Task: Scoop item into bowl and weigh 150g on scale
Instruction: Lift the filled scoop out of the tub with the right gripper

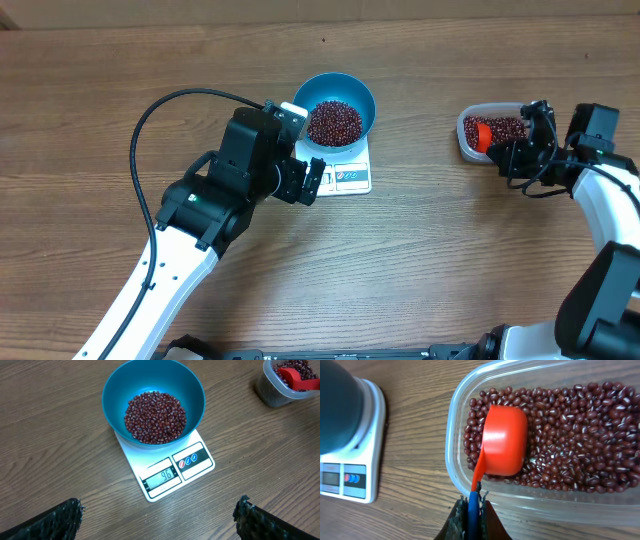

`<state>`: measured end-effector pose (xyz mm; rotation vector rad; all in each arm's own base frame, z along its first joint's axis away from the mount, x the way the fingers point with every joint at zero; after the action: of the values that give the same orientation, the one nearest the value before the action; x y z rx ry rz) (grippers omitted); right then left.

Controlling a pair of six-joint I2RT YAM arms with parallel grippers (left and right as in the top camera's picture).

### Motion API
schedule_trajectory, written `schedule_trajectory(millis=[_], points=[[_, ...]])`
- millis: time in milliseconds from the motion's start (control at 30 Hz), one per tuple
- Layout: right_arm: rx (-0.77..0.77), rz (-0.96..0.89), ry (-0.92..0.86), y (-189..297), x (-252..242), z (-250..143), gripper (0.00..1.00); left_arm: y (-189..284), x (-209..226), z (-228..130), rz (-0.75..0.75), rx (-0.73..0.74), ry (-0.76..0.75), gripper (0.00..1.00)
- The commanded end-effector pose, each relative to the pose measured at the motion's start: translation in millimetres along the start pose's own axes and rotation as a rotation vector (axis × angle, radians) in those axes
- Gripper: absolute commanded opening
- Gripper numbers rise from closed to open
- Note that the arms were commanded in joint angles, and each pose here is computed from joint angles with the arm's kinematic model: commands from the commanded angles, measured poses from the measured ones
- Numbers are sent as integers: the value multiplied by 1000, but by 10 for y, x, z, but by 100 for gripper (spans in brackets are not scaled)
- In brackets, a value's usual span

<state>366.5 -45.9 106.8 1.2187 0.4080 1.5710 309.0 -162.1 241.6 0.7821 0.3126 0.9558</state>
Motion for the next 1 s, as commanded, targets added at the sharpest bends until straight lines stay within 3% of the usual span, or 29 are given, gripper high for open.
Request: schedule_trajectory(millis=[0,367,700,967], points=[[34,112,-73,-74,-15,-68,4,21,7,31,-3,-12,16,99],[-20,177,-190,121,-209,0,4,17,9,29,-2,-11,17,99],[-114,392,-260,439,-205,122,4,17,6,29,-3,-11,16,99],[-155,383,-352,578,-404,147,4,17,6,29,-3,-11,16,100]])
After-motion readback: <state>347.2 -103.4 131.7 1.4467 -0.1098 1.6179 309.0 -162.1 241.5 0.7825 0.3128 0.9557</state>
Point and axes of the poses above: each gripper's point midway between its finger pads, its own y axis back along the fingers, its own x axis along the line the jaws close on, z = x × y, the point moved 2 cm from there along y, back along the fingers, and after that the axes turned 13 degrees about -y, right-handed, at the moved point
